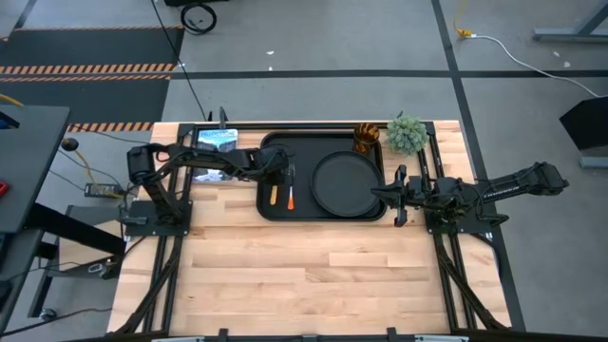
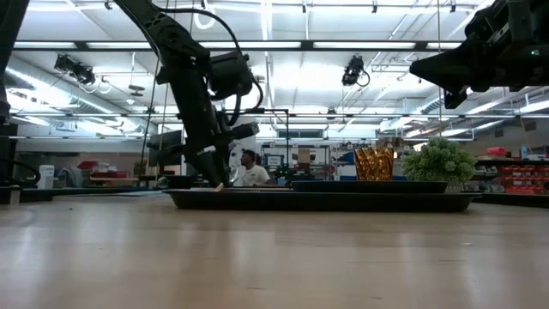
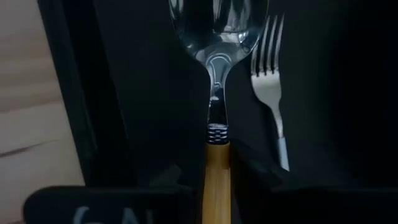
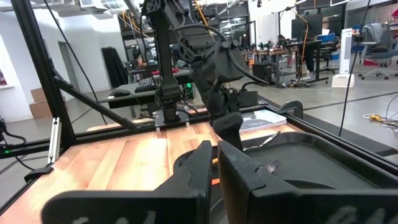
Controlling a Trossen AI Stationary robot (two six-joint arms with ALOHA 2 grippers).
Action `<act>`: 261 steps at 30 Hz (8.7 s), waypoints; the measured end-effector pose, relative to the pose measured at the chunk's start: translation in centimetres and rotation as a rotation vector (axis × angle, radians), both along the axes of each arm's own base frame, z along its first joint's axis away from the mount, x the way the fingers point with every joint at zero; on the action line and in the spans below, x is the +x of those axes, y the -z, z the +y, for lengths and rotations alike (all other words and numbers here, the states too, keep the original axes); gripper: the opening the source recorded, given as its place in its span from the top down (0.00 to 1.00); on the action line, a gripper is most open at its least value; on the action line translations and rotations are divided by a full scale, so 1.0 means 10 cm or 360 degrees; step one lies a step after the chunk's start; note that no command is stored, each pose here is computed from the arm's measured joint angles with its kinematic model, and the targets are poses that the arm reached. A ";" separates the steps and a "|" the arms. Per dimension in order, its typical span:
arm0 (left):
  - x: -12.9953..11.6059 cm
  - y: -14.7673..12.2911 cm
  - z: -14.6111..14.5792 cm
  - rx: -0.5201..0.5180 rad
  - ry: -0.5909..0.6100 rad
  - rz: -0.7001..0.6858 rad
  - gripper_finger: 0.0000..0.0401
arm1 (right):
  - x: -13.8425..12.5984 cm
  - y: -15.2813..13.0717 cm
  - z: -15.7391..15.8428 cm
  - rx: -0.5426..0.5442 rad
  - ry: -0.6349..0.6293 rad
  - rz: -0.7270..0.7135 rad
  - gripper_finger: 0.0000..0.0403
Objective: Pick and place plate/cup/fork/spoon on tray
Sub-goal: Put the yellow spoon on the black serving tray, then return to Home Position
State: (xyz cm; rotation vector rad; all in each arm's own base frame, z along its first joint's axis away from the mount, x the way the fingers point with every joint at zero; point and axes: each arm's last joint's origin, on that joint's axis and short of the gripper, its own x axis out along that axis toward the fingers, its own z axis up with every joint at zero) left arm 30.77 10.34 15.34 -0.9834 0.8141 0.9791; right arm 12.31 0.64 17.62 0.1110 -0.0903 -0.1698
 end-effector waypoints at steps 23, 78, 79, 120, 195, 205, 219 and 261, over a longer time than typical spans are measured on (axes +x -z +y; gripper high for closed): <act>-0.05 -0.08 -0.02 0.0037 0.0294 0.0063 0.71 | 0.00 0.00 0.00 0.0000 0.0000 0.0000 0.92; 0.10 -1.07 -1.30 0.1684 0.2040 -0.0782 0.71 | 0.00 0.00 0.00 0.0000 0.0000 0.0001 0.92; 0.02 -1.07 -1.31 0.1705 0.2059 -0.0789 0.71 | 0.00 0.00 0.00 0.0000 0.0000 0.0000 0.92; -1.74 -0.12 -1.13 0.1632 0.1520 -0.1216 0.71 | 0.00 0.00 0.00 0.0000 0.0001 0.0000 0.92; -2.11 -0.24 -1.11 0.1749 0.1489 -0.1416 0.71 | 0.00 0.00 0.00 0.0000 0.0000 0.0000 0.92; -2.11 -0.24 -1.11 0.1749 0.1489 -0.1416 0.71 | 0.00 0.00 0.00 0.0000 0.0000 0.0000 0.92; -2.11 -0.24 -1.11 0.1750 0.1489 -0.1416 0.71 | 0.00 0.00 0.00 0.0000 0.0000 0.0000 0.92; -2.11 -0.24 -1.11 0.1749 0.1490 -0.1417 0.71 | 0.00 0.00 0.00 0.0001 0.0000 0.0000 0.92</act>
